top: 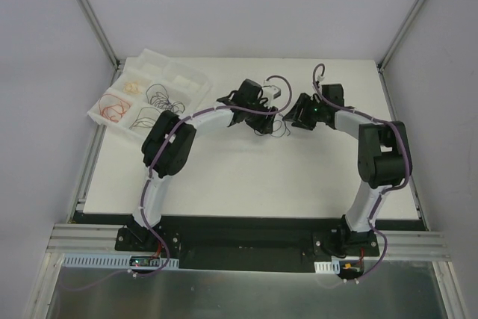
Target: Untangle the cables
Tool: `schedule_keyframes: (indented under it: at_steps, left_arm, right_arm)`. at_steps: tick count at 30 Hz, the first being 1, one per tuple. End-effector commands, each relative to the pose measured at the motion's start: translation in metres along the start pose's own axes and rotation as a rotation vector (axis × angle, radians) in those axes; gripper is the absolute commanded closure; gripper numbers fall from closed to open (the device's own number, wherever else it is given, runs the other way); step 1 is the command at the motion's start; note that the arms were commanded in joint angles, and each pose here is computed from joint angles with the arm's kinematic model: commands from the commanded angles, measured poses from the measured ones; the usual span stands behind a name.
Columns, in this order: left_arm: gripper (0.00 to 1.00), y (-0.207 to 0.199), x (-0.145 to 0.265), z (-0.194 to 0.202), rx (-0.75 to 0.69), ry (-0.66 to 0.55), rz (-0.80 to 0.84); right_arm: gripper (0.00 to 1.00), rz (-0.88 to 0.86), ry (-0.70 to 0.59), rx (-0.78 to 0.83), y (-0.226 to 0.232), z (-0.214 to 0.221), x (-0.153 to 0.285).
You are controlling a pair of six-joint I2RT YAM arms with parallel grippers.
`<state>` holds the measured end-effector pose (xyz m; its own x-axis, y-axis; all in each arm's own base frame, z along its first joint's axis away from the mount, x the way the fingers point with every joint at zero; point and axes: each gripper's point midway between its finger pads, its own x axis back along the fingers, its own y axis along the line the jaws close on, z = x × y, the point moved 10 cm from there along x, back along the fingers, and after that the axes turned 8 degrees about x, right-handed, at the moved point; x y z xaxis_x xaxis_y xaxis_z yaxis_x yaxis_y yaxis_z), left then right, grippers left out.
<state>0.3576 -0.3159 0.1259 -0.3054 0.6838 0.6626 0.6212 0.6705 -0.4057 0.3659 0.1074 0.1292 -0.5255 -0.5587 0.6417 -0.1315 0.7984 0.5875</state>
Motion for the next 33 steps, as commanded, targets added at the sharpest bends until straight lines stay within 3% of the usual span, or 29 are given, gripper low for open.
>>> schedule_keyframes:
  at_steps: [1,5,10,13,18,28,33]
  left_arm:
    - [0.49,0.002,-0.012,-0.007,-0.043,-0.004,0.018]
    - [0.45,0.005,-0.022,-0.002,-0.003,0.024,0.023]
    - [0.49,0.006,-0.034,0.01,0.051,0.066,0.048]
    - [0.62,0.002,-0.037,0.014,0.051,0.089,0.06]
    - [0.99,-0.008,-0.022,0.012,0.05,0.103,0.112]
    - [1.0,-0.029,0.046,0.03,0.175,0.141,0.222]
    - [1.0,-0.035,0.064,0.039,0.22,0.161,0.27]
  right_arm:
    - [0.44,-0.068,0.02,-0.001,0.01,-0.006,-0.004]
    - [0.43,-0.062,0.027,-0.018,0.007,-0.007,-0.009]
    - [0.42,-0.061,0.032,-0.023,0.006,-0.01,-0.014]
    - [0.42,-0.055,0.042,-0.028,0.005,-0.012,-0.018]
    - [0.42,-0.04,0.079,-0.035,0.006,-0.009,-0.022]
    - [0.44,-0.093,0.048,-0.143,0.017,0.034,-0.002]
    - [0.41,-0.179,0.081,-0.028,0.038,0.052,0.003]
